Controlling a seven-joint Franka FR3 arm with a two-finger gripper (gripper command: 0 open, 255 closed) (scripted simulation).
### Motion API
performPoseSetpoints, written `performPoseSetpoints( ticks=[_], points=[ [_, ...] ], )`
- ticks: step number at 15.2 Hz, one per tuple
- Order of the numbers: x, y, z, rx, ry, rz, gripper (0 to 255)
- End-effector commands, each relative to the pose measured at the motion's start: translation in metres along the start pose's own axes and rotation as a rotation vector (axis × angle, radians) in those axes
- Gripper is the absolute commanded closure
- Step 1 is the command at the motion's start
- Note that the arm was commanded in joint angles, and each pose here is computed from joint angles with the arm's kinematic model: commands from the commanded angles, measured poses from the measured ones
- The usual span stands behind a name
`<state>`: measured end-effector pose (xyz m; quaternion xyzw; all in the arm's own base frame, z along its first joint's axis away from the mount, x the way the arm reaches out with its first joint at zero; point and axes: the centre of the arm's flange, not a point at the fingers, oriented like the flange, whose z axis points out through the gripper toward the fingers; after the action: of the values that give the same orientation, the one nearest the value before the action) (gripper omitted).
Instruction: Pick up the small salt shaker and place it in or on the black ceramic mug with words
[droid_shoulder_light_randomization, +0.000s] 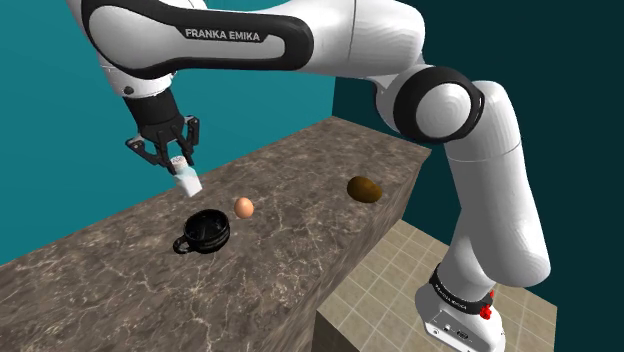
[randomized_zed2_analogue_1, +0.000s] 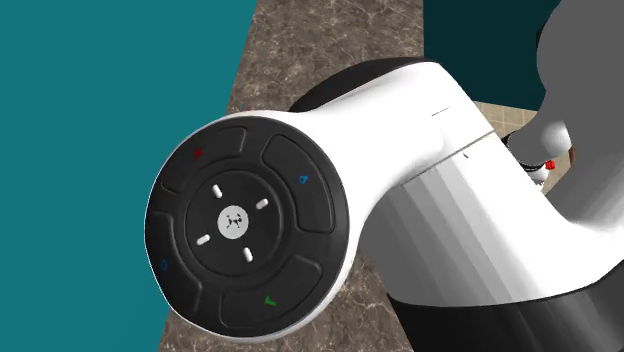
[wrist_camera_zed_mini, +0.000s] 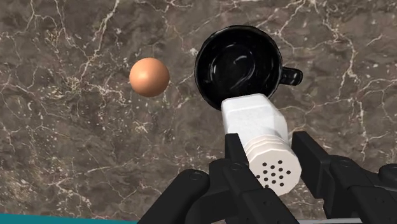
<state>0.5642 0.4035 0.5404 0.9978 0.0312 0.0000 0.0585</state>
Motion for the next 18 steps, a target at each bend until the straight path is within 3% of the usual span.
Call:
performPoseSetpoints(
  ticks=[1,13,18],
  points=[
    [-0.001,0.0,0.011,0.0,0.0,0.0,255],
    [-0.001,-0.008,0.074,0.0,0.0,0.0,255],
    [-0.001,-0.008,0.074,0.0,0.0,0.0,255]
  ],
)
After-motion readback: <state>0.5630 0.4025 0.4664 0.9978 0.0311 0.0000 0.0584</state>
